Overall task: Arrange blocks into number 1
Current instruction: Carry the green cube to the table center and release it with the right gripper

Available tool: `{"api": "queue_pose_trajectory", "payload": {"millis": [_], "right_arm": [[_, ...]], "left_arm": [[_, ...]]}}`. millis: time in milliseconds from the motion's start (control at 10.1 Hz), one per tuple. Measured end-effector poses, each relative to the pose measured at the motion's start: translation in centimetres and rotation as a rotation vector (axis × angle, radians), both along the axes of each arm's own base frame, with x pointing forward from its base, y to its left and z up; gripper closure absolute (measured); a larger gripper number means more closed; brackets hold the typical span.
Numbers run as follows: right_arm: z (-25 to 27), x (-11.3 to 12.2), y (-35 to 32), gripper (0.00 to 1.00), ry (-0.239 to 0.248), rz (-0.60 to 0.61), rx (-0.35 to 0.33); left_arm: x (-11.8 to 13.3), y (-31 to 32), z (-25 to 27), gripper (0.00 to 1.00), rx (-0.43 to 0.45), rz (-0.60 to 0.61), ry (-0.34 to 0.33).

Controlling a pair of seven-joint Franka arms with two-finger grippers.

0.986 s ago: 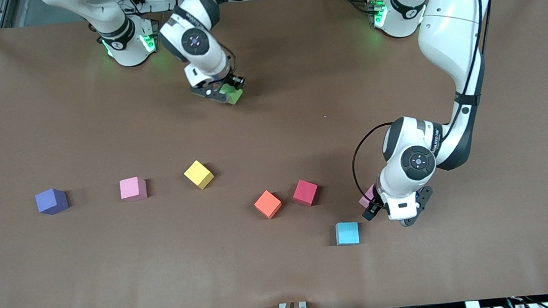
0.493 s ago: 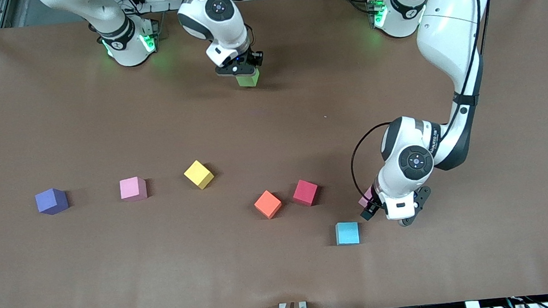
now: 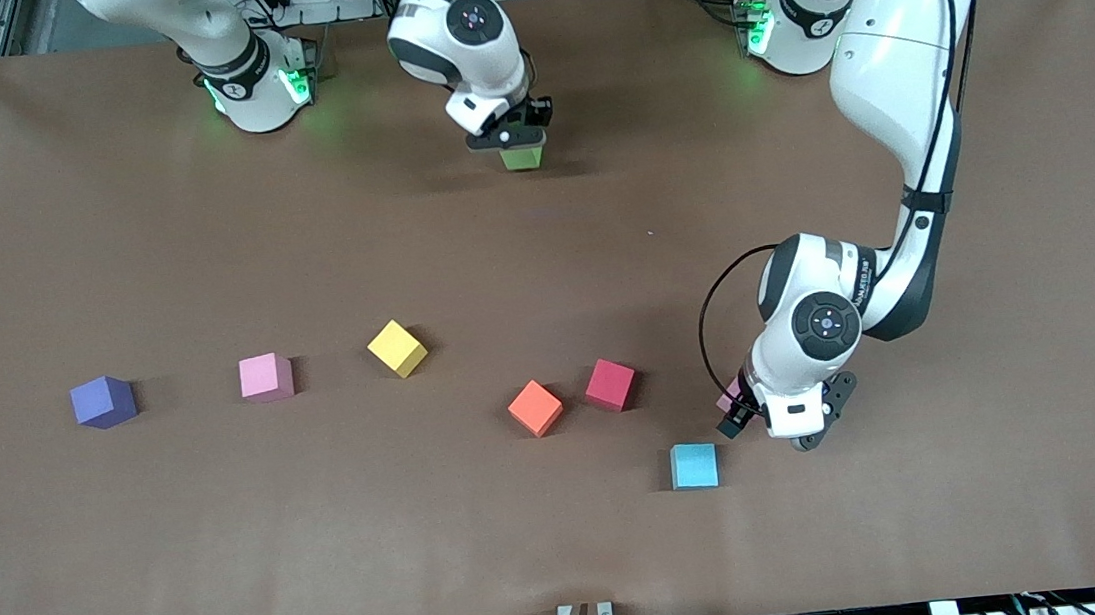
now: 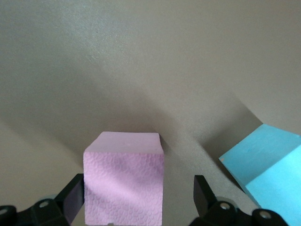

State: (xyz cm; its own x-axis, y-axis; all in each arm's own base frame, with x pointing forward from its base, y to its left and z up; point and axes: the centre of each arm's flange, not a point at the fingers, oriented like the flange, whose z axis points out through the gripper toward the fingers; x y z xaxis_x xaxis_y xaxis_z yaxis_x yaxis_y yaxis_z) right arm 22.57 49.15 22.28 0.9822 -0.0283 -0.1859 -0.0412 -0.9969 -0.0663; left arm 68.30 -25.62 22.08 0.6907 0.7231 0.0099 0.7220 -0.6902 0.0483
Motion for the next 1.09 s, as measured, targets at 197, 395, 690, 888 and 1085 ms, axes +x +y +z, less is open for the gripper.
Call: {"api": "queue_pose_trajectory", "payload": {"millis": [197,395,690,888,1085], "right_arm": [[-1.4,1.2,0.0,0.45,0.011,0.01,-0.027],[-1.5,1.5,0.1,0.45,0.023,0.01,-0.047],[-2.2,2.5,-0.4,0.07,0.037,-0.004,-0.081],[-0.1,4.4,0.6,0.0,0.047,-0.007,-0.123],[4.4,8.8,1.4,0.0,0.024,-0.059,-0.121]], "left_arm": [[-0.1,-0.1,0.0,0.0,0.0,-0.001,0.001],[-0.1,-0.1,-0.4,0.0,0.001,0.015,0.006],[-0.2,0.0,-0.8,0.0,0.004,0.021,0.012],[0.0,0.3,-0.8,0.0,0.005,0.026,0.01],[0.1,0.5,-0.8,0.0,0.006,0.029,0.009]]}}
